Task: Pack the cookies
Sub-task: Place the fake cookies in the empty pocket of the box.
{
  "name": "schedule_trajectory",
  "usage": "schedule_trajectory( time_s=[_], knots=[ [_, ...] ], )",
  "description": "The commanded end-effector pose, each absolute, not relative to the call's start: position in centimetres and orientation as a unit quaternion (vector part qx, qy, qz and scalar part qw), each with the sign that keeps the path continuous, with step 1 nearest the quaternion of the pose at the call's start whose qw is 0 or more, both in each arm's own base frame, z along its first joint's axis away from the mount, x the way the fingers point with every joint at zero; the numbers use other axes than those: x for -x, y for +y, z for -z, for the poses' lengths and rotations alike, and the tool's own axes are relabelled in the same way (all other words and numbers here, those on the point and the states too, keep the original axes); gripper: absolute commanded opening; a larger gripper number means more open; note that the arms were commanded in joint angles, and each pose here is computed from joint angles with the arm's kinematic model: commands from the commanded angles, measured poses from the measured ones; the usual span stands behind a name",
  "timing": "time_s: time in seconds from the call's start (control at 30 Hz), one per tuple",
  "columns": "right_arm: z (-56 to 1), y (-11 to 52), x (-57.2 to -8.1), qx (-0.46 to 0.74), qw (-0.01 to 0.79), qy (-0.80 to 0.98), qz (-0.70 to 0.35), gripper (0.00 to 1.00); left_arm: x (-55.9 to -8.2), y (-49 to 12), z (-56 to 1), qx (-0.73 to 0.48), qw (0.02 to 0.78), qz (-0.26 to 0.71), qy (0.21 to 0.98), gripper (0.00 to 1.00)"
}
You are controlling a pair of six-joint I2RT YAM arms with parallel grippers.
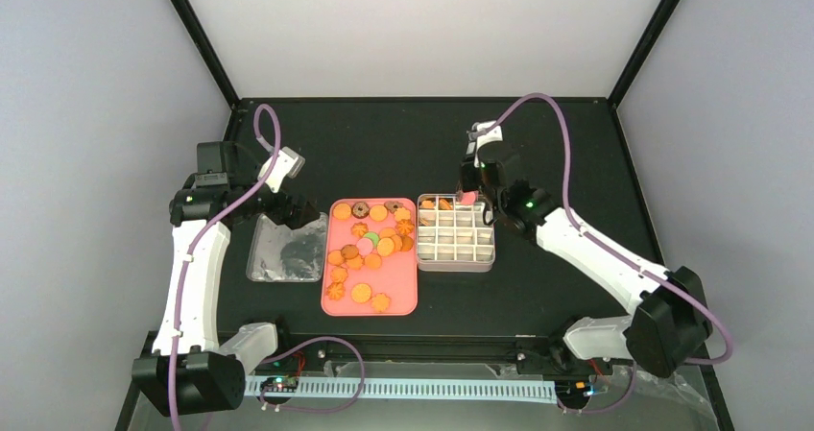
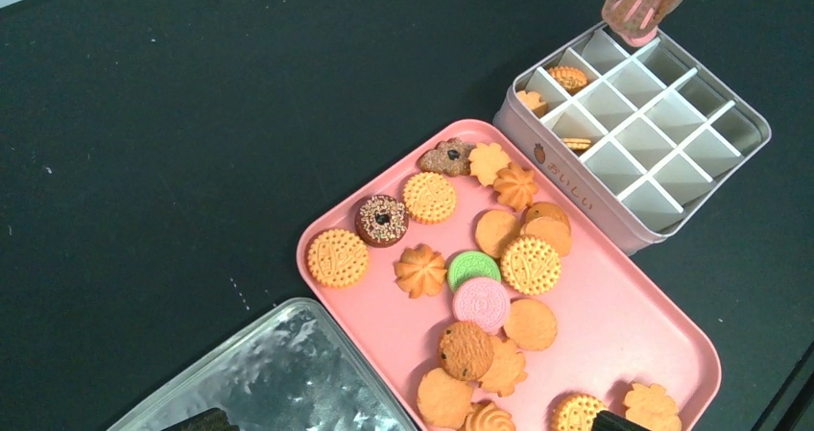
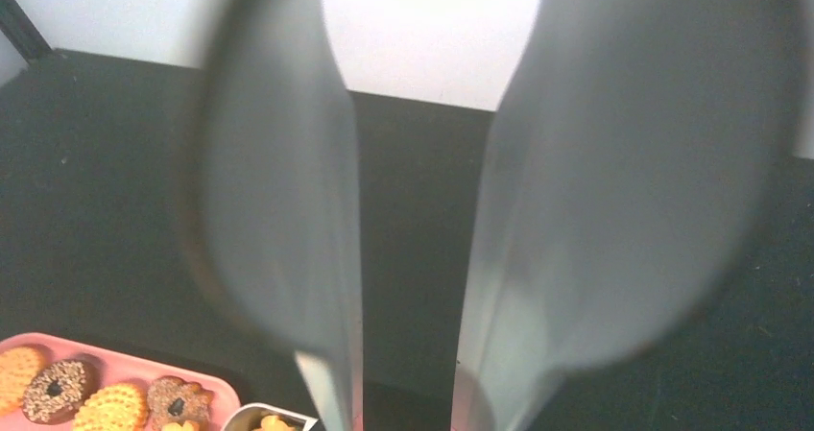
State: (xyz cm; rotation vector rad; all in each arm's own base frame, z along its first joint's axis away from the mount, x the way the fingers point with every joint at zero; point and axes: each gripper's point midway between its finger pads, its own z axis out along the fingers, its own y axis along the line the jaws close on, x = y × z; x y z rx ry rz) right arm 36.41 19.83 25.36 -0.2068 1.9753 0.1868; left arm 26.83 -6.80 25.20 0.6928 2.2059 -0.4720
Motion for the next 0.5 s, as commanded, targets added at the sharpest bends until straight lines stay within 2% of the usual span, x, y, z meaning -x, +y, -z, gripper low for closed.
schedule_trajectory(
  time_s=[0.0, 0.17, 0.23, 0.47],
  knots=[
    [-26.35, 20.26, -37.63, 0.081, 0.559, 0.821, -0.088, 0.23, -26.36, -6.97, -25.55, -0.277, 0.383, 0.191, 0.860, 0.99],
    [-25.93, 20.56, -37.81, 0.083, 0.555, 0.822, -0.092, 0.43, -26.31, -7.01, -25.53, -0.278, 0.381, 0.192, 0.860, 0.99],
    [-26.12, 20.57, -37.81, 0.084, 0.557, 0.821, -0.092, 0.47, -26.31, -7.01, -25.58, -0.279, 0.383, 0.192, 0.860, 0.99],
    [-26.76, 20.54, -37.72, 0.086, 0.561, 0.818, -0.093, 0.50, -26.32, -7.04, -25.47, -0.277, 0.380, 0.195, 0.861, 0.99]
  ],
)
